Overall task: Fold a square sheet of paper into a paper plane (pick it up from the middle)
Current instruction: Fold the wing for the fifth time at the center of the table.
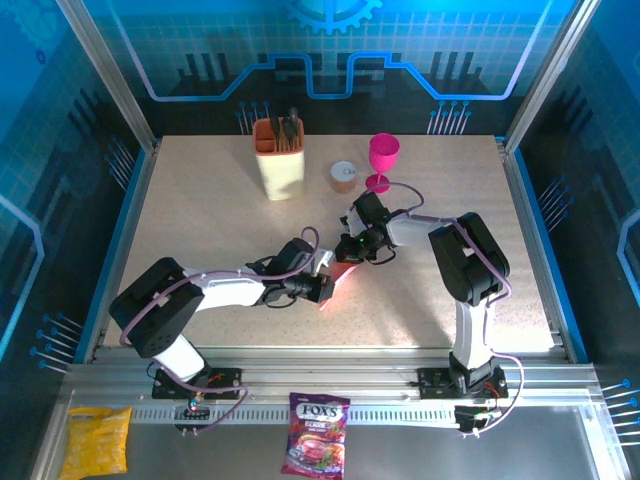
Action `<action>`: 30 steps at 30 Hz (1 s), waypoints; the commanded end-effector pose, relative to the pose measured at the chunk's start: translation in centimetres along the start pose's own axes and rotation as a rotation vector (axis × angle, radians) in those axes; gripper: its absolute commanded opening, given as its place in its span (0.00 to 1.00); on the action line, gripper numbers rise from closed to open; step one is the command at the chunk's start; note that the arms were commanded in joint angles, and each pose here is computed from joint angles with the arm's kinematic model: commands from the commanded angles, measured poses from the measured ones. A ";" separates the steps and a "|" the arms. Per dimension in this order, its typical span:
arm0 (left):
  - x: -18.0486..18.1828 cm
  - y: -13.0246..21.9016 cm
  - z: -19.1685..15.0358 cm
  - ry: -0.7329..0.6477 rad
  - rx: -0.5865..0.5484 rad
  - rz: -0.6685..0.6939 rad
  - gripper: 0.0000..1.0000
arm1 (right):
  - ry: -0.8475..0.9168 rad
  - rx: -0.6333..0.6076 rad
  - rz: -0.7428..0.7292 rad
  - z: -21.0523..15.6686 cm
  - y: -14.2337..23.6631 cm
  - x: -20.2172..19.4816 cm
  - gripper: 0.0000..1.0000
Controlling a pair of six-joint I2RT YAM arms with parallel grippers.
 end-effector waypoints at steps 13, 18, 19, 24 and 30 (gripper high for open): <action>1.9 -0.5 -0.2 0.002 -0.012 0.060 0.00 | -0.085 0.197 -0.153 -5.8 -2.7 -4.4 0.00; 2.8 -1.2 -0.7 0.015 0.004 0.071 0.00 | -0.088 0.199 -0.153 -5.9 -2.8 -4.4 0.00; 2.9 -1.3 -0.7 0.017 0.004 0.071 0.00 | -0.088 0.199 -0.154 -5.9 -2.8 -4.4 0.00; 3.4 -1.4 -0.9 0.016 0.001 0.085 0.00 | -0.088 0.201 -0.154 -5.9 -2.8 -4.6 0.00; 4.2 -1.7 -1.3 0.024 0.008 0.095 0.00 | -0.087 0.188 -0.134 -5.3 -2.5 -4.1 0.00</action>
Point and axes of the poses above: each hand's point on the last joint's axis, 136 mm out from that joint toward the fingers, its own y axis back along the fingers, its own x axis along the line the jaws close on, z = x × y, the point moved 3 cm from there along y, back along the fingers, and after that the axes turned 15 degrees about y, right-handed, at the moved point
